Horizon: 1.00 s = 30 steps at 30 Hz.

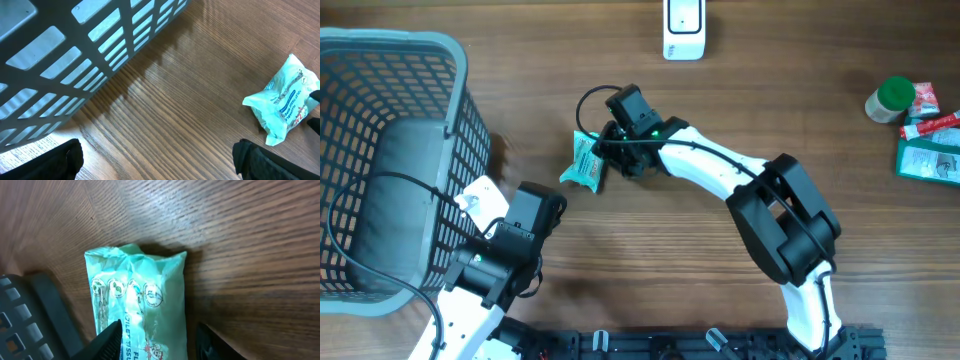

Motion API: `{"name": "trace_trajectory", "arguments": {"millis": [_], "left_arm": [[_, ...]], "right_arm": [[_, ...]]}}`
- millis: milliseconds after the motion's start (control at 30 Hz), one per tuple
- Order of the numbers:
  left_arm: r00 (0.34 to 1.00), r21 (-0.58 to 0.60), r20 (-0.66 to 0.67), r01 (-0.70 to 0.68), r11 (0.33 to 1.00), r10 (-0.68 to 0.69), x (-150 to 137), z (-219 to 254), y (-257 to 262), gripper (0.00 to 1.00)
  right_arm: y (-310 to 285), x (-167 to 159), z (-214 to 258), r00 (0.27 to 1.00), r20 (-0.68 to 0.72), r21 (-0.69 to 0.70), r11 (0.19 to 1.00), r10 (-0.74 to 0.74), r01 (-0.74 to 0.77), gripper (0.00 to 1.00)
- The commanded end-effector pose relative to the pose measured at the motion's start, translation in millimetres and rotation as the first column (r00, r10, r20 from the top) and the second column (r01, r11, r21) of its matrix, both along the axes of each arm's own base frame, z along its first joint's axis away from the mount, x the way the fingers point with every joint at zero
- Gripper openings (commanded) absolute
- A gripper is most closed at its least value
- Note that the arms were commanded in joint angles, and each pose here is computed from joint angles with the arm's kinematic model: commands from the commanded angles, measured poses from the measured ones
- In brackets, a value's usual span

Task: Scan the item barcode

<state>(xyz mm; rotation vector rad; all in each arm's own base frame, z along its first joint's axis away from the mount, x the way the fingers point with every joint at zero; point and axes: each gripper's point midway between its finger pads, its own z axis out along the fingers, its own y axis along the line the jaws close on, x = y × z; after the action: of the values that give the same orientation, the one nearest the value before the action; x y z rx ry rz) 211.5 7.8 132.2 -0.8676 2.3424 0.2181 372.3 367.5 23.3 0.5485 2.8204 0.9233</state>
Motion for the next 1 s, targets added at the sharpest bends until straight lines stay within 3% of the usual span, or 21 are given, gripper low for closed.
{"name": "trace_trajectory", "arguments": {"millis": [0,133,233,433,667,800,900,933,967], "left_arm": [[1.0,0.006,0.001,0.002,1.0,-0.002,-0.7,0.2,1.5,1.0],[1.0,0.006,0.001,0.002,1.0,-0.002,-0.7,0.2,1.5,1.0],[1.0,0.006,0.001,0.002,1.0,-0.002,-0.7,0.2,1.5,1.0],[1.0,0.006,0.001,0.002,1.0,-0.002,-0.7,0.2,1.5,1.0],[1.0,0.006,0.001,0.002,1.0,-0.002,-0.7,0.2,1.5,1.0],[1.0,0.006,0.001,0.002,1.0,-0.002,-0.7,0.2,1.5,1.0],[1.0,0.006,0.001,0.002,1.0,-0.002,-0.7,0.2,1.5,1.0],[1.0,0.006,0.001,0.002,1.0,-0.002,-0.7,0.2,1.5,1.0],[1.0,0.006,0.001,0.002,1.0,-0.002,-0.7,0.2,1.5,1.0]], "right_arm": [[0.2,-4.7,-23.9,1.0,-0.015,-0.051,0.999,-0.004,0.003,0.43],[-4.8,-6.9,-34.1,0.999,-0.034,-0.074,0.997,-0.005,0.002,0.3],[-17.3,-9.5,-40.1,0.999,-0.035,-0.127,0.991,0.035,-0.039,0.04],[-80.3,-5.3,-33.5,0.98,-0.048,-0.256,0.946,0.194,-0.2,0.04],[-175.4,-2.6,10.1,0.902,-0.051,-0.387,0.824,0.429,-0.414,0.04],[-224.0,-10.4,32.7,0.914,-0.108,-0.565,0.733,0.391,-0.38,0.04],[-232.1,-16.5,60.6,0.919,-0.078,-0.593,0.724,0.385,-0.354,0.05],[-231.9,-16.8,69.8,0.921,-0.055,-0.593,0.729,0.386,-0.342,0.08],[-231.7,-17.8,78.6,0.922,-0.036,-0.591,0.736,0.387,-0.331,0.27]]}}
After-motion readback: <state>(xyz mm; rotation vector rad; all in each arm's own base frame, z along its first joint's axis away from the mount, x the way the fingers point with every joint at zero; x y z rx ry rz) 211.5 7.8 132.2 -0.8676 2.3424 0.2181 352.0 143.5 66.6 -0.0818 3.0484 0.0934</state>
